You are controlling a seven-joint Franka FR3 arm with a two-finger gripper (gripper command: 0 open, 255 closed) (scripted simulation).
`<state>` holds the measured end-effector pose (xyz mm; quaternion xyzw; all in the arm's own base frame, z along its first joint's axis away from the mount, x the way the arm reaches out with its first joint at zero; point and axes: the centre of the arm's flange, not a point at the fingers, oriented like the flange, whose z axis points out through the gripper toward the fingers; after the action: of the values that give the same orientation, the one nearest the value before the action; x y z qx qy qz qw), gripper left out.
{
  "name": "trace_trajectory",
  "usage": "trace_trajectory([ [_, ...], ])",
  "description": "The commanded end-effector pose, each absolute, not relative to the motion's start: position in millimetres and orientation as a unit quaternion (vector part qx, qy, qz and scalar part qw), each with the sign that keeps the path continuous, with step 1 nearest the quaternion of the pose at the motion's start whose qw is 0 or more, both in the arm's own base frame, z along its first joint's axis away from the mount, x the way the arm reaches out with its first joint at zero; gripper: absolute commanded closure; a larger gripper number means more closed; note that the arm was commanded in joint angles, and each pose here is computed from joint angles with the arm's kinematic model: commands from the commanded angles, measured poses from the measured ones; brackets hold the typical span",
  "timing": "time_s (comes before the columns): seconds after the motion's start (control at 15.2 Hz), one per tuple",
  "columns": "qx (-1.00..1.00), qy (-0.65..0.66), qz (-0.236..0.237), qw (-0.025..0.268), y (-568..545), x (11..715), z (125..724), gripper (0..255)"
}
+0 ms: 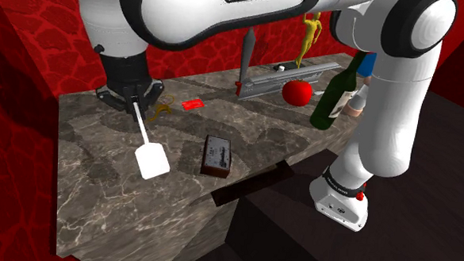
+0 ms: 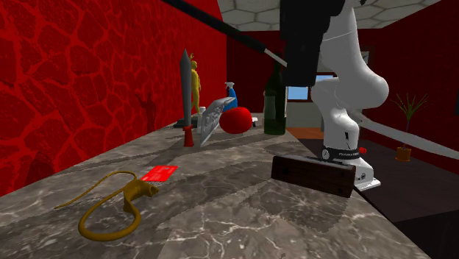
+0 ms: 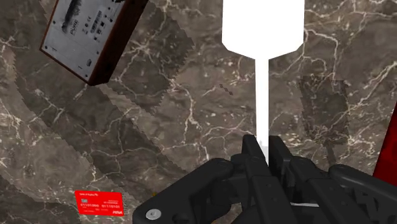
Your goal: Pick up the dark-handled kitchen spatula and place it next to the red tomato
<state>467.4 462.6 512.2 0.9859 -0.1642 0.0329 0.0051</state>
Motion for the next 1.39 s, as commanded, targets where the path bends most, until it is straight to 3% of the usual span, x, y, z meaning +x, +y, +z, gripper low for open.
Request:
trace_trajectory([
  [0.0,0.986,-0.164,0.033,0.005,464,468,520,255],
  [1.32,0.986,-0.164,0.033,0.005,223,360,520,255],
])
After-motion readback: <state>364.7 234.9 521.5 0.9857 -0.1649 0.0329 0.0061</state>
